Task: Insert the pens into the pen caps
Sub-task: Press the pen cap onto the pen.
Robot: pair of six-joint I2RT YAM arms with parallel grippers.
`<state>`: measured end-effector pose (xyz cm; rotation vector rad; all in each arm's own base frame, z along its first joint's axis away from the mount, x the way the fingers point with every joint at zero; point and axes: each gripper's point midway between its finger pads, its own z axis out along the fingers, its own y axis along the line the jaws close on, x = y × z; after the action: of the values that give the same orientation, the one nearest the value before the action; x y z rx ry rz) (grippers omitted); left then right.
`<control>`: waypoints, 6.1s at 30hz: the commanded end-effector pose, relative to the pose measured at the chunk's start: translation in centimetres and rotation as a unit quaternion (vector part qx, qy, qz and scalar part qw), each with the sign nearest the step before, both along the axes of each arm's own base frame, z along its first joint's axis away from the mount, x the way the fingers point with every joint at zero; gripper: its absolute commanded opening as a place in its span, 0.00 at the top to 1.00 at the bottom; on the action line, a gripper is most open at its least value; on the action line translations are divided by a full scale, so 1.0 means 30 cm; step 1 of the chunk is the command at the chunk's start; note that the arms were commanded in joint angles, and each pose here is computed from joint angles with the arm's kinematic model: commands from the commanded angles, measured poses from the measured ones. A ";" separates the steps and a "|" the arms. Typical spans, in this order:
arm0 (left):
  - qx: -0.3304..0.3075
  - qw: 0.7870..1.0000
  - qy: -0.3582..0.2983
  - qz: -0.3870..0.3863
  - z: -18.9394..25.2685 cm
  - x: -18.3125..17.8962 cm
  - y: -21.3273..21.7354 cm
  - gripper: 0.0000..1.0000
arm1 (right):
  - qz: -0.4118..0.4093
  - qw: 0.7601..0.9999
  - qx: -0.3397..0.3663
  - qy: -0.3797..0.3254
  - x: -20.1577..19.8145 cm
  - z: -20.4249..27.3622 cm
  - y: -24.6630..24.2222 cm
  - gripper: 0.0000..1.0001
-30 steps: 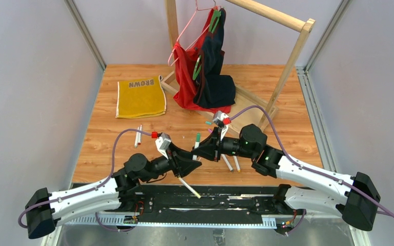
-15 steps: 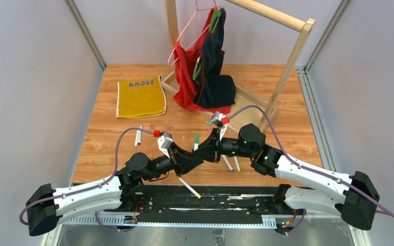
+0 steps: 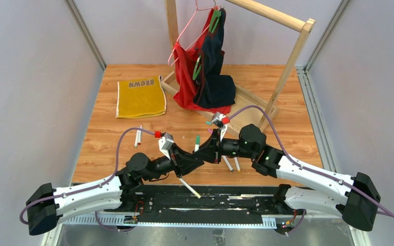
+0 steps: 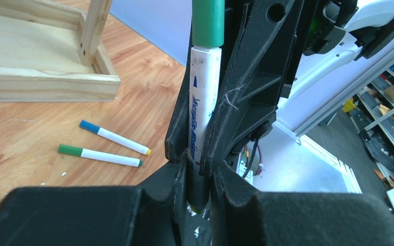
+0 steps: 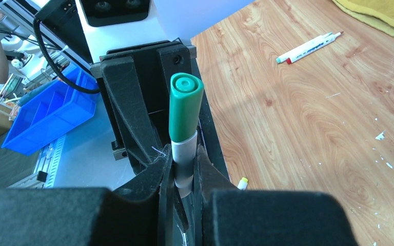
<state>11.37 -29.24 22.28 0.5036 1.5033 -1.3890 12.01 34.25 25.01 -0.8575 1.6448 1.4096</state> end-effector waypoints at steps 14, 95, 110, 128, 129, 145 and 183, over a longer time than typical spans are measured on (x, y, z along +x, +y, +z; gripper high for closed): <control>-0.045 0.995 -0.075 0.040 0.131 0.021 0.057 1.00 | 0.126 0.988 -0.079 -0.033 -0.168 -0.044 -0.110 0.53; 0.069 0.988 -0.119 -0.066 -0.095 -0.091 0.041 1.00 | 0.060 0.996 0.002 -0.067 -0.044 0.137 -0.033 0.70; 0.082 0.991 -0.101 -0.030 -0.108 -0.044 0.044 1.00 | 0.036 0.999 -0.014 -0.023 -0.033 0.059 -0.015 0.99; 0.066 0.992 -0.104 0.004 -0.073 -0.019 0.074 1.00 | 0.108 0.985 -0.129 0.024 -0.123 -0.130 0.018 0.99; 0.064 0.992 -0.105 0.006 -0.068 -0.018 0.076 1.00 | 0.111 0.984 -0.134 0.029 -0.128 -0.144 0.019 1.00; 0.082 0.991 -0.096 0.050 -0.079 0.030 0.103 1.00 | 0.114 0.967 -0.209 0.093 -0.151 -0.299 0.015 1.00; 0.009 0.994 -0.077 0.082 0.027 0.051 0.155 1.00 | 0.203 0.916 -0.288 0.190 -0.335 -0.513 -0.051 1.00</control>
<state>8.15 -24.31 9.57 0.8228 1.8503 -1.1376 10.16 37.72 17.50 -1.1774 1.9048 1.3861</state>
